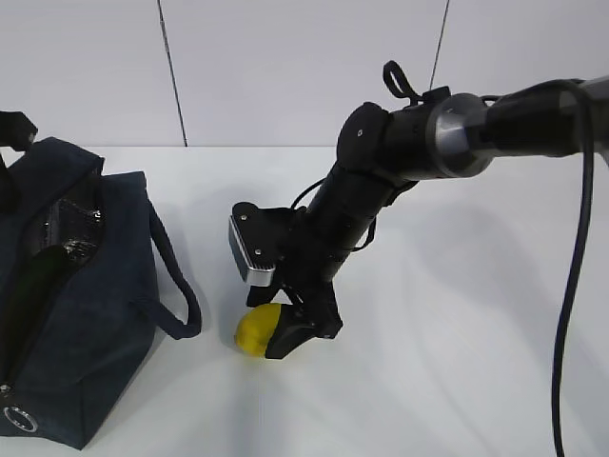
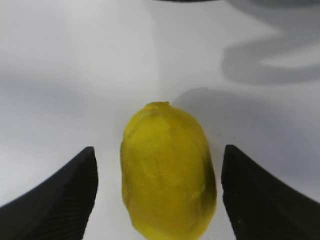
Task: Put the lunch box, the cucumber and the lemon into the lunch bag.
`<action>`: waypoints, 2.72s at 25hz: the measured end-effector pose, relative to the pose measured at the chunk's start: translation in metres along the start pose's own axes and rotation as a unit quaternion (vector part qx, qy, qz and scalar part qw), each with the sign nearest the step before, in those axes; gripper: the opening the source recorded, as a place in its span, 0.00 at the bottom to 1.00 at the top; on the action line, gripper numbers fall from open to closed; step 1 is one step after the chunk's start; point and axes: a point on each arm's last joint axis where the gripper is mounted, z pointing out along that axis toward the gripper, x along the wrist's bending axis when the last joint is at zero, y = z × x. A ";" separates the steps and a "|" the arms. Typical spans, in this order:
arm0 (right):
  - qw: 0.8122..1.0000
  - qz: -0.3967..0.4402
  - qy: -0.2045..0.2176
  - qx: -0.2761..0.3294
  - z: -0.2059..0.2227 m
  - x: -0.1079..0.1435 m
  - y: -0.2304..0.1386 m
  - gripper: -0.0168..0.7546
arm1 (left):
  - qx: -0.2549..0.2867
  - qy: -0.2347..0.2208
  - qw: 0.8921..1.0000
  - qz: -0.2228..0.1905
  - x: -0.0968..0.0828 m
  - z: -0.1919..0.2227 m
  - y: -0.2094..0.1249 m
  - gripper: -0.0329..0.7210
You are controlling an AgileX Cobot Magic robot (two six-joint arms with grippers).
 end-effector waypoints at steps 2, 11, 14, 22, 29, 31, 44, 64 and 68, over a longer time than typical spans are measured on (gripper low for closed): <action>1.000 0.002 0.003 0.001 0.003 0.000 -0.002 0.76 | 0.000 0.000 1.000 0.000 0.000 0.000 0.000 0.03; 1.000 0.003 0.018 -0.003 0.004 0.003 -0.002 0.50 | 0.000 -0.002 1.000 -0.001 0.000 0.000 0.000 0.03; 0.999 0.001 0.046 -0.008 0.003 0.007 -0.001 0.49 | 0.000 -0.003 1.000 -0.002 -0.001 0.000 0.000 0.03; 0.999 -0.008 0.041 0.020 -0.037 -0.003 0.020 0.49 | -0.001 -0.006 1.000 -0.004 -0.001 0.000 0.000 0.03; 0.999 0.035 -0.014 0.007 -0.078 -0.008 0.047 0.49 | -0.002 -0.007 1.000 -0.004 -0.001 0.000 0.000 0.03; 0.998 0.064 -0.018 -0.021 -0.085 -0.006 0.056 0.49 | -0.005 -0.007 1.000 -0.005 -0.001 0.000 0.001 0.03; 0.902 0.299 0.040 -0.308 -0.108 -0.012 0.107 0.49 | -0.030 -0.054 0.998 0.017 -0.010 -0.001 0.005 0.03; 0.899 0.327 0.014 -0.290 -0.046 -0.032 0.088 0.49 | -0.037 -0.106 0.993 0.029 -0.019 -0.002 0.006 0.03; 0.905 0.311 -0.001 -0.291 -0.041 -0.035 0.084 0.49 | -0.033 -0.109 0.993 0.030 -0.020 -0.002 0.005 0.03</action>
